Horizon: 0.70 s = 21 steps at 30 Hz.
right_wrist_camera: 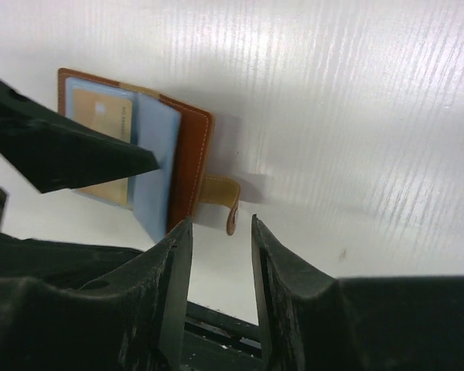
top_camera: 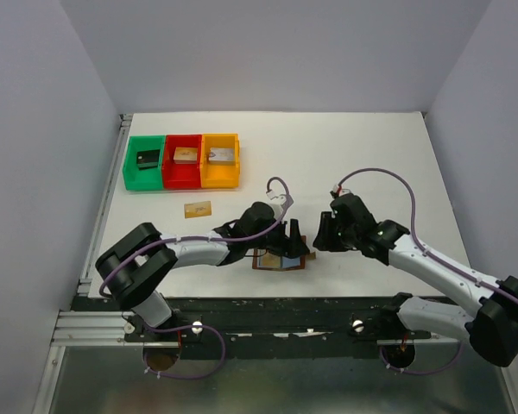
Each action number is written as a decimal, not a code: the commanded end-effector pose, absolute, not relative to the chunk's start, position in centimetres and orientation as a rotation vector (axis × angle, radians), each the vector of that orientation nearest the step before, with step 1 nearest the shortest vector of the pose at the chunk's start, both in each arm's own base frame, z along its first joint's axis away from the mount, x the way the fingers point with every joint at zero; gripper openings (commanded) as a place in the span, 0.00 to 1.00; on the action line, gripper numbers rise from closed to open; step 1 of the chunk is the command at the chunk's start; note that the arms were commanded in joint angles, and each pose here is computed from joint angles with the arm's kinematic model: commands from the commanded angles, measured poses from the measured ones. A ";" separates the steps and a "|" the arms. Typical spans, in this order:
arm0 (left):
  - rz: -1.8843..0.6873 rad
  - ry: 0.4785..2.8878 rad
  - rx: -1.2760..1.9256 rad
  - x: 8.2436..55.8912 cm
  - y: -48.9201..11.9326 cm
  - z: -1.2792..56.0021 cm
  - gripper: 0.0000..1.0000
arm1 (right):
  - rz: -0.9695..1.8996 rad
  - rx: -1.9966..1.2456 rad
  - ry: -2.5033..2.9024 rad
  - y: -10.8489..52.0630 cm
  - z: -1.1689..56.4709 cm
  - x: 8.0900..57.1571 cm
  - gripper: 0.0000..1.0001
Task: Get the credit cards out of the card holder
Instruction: Remove the credit card from the card holder.
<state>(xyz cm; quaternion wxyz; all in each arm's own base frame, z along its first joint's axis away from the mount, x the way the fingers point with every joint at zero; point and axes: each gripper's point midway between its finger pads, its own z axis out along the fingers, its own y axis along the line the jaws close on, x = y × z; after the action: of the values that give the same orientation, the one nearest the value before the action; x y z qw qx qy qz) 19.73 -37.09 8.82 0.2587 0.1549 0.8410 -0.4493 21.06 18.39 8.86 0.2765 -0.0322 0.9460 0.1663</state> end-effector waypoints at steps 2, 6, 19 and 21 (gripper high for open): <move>-1.258 2.304 0.482 19.1 -38.5 7.9 0.76 | 0.554 -0.061 2.494 18.6 9.3 19.9 0.41; -1.239 2.338 0.469 19.4 -38.8 6.9 0.76 | 0.735 -0.130 2.397 19.7 10.3 18.6 0.32; -1.134 2.304 0.377 21.0 -37.7 8.0 0.77 | 0.926 -0.194 2.379 21.7 10.4 17.0 0.31; -1.128 2.294 0.361 21.2 -37.4 8.3 0.78 | 0.975 -0.199 2.383 22.3 10.3 16.7 0.30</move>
<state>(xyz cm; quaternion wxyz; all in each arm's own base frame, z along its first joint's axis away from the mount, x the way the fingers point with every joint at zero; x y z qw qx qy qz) 20.48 -38.17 7.14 0.2458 0.1490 0.8550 -0.4317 17.37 20.66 10.02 0.2933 -0.0636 0.9001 0.3159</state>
